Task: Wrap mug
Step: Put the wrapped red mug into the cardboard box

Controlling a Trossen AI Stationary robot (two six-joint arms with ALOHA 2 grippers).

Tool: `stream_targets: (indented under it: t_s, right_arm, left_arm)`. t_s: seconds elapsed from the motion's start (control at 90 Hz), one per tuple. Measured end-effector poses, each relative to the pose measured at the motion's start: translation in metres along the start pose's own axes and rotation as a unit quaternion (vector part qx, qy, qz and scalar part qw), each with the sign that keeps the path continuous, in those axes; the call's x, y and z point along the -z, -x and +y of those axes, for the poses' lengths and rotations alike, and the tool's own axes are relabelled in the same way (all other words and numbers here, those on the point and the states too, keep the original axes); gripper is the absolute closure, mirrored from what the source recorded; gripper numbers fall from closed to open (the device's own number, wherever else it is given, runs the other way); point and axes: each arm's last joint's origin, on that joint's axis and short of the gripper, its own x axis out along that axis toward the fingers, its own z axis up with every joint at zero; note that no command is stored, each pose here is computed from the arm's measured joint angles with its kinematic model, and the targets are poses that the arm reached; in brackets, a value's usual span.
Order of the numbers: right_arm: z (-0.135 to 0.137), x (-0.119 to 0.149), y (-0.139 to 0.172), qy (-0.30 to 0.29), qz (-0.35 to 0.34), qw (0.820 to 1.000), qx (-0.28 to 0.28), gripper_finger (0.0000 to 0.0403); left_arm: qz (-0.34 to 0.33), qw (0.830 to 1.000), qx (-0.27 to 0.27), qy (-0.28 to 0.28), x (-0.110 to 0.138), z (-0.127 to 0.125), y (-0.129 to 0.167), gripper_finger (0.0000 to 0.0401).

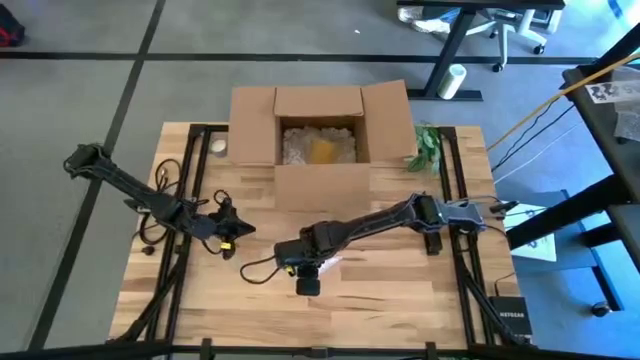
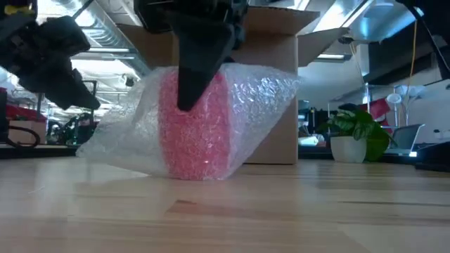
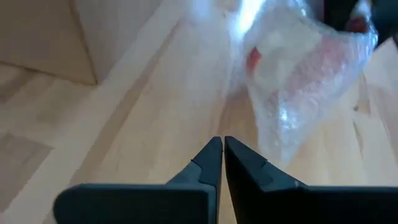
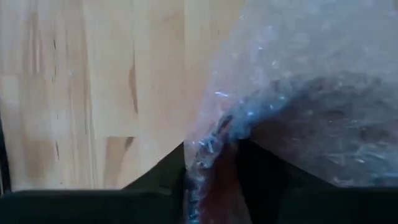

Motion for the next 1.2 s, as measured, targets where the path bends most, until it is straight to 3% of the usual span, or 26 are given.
stream_targets:
  t_s: [0.122, 0.267, 0.5, 0.667, 1.2]
  right_arm:
    - [0.001, -0.002, 0.000, 0.007, -0.011, 1.000, 0.001, 0.0389]
    - [0.001, -0.005, 0.000, 0.008, -0.027, 1.000, -0.002, 0.0384]
    - [0.001, -0.007, 0.000, 0.012, -0.034, 0.999, -0.006, 0.0392]
    - [0.002, -0.007, -0.001, 0.020, -0.033, 0.999, -0.015, 0.0390]
    - [0.002, -0.009, -0.001, 0.036, -0.042, 0.998, -0.037, 0.0389]
  left_arm:
    - [-0.032, 0.999, 0.018, 0.008, 0.014, 0.009, 0.000, 0.0401]
    - [-0.070, 0.997, 0.024, 0.013, 0.019, 0.014, 0.002, 0.0401]
    - [-0.116, 0.993, -0.029, -0.024, 0.011, 0.021, 0.004, 0.0401]
    - [-0.153, 0.987, -0.006, -0.041, 0.000, 0.025, 0.010, 0.0401]
    - [-0.264, 0.962, -0.007, -0.069, -0.017, 0.041, 0.032, 0.0401]
